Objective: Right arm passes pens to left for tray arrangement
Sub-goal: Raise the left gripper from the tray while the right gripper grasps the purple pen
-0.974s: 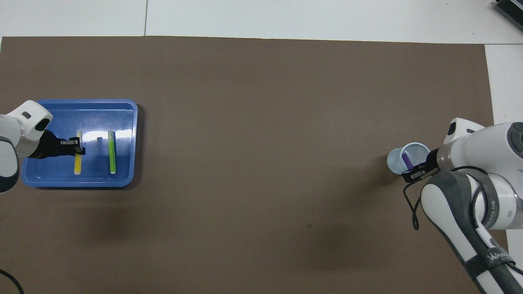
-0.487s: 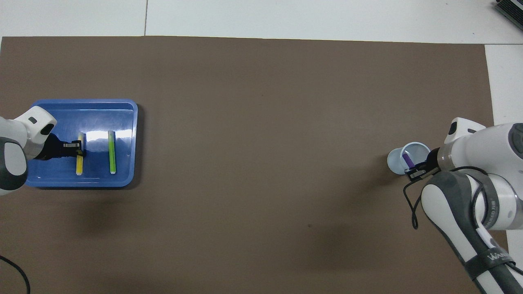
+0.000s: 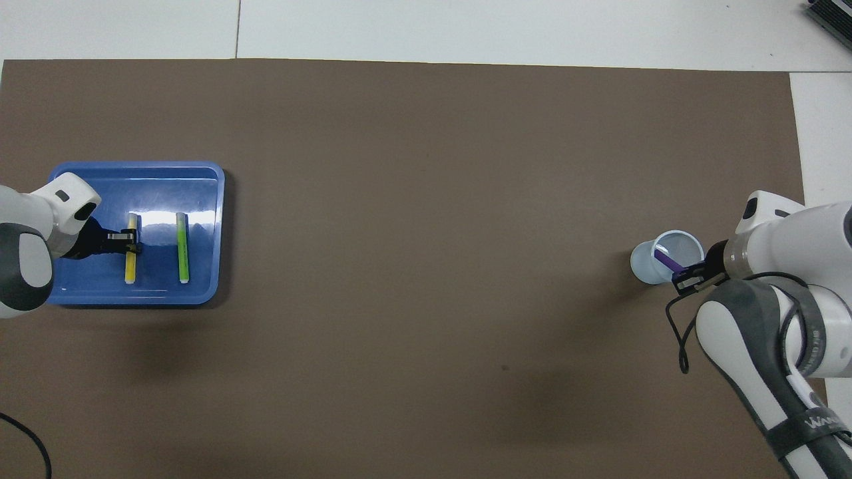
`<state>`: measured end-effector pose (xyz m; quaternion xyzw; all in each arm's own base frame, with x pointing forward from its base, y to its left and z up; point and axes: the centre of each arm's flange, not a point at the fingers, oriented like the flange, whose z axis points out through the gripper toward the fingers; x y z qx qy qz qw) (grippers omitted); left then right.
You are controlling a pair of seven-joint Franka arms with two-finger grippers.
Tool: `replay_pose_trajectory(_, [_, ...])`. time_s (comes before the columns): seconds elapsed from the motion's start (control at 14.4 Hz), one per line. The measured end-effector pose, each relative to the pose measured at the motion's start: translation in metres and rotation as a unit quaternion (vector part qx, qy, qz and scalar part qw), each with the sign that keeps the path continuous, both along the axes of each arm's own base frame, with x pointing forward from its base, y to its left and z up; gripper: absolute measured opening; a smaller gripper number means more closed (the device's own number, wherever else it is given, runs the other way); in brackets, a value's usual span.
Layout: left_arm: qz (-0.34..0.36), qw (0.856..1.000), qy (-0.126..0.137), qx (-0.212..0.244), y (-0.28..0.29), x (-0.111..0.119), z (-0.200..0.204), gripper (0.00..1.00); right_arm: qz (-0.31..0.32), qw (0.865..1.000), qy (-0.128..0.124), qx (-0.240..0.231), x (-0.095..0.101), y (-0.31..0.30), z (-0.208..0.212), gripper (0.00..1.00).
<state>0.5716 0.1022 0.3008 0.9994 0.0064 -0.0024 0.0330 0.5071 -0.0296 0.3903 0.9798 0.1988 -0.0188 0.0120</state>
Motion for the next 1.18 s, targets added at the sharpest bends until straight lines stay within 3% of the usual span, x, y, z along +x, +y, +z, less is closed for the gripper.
replay_pose_trajectory(0.14, [-0.004,1.000,-0.002,0.004,-0.001,0.001,0.000,0.19,0.014,1.000,0.001,-0.007,0.000,-0.001,0.000,0.19])
replay_pose_trajectory(0.21, [-0.004,1.000,-0.004,0.005,0.000,0.002,0.000,0.26,0.033,0.999,0.000,-0.015,0.001,-0.001,0.000,0.19])
replay_pose_trajectory(0.56, [0.003,1.000,-0.015,0.001,0.001,0.008,0.004,0.78,0.084,0.996,-0.008,-0.033,0.004,-0.005,0.002,0.19])
replay_pose_trajectory(0.77, [0.009,1.000,-0.019,-0.005,0.002,0.012,0.009,0.80,0.108,0.993,-0.010,-0.040,0.008,-0.006,0.004,0.19])
replay_pose_trajectory(1.18, [0.062,0.997,-0.002,-0.055,0.000,0.034,0.058,0.80,0.115,0.992,-0.012,-0.042,0.025,0.000,0.033,0.19])
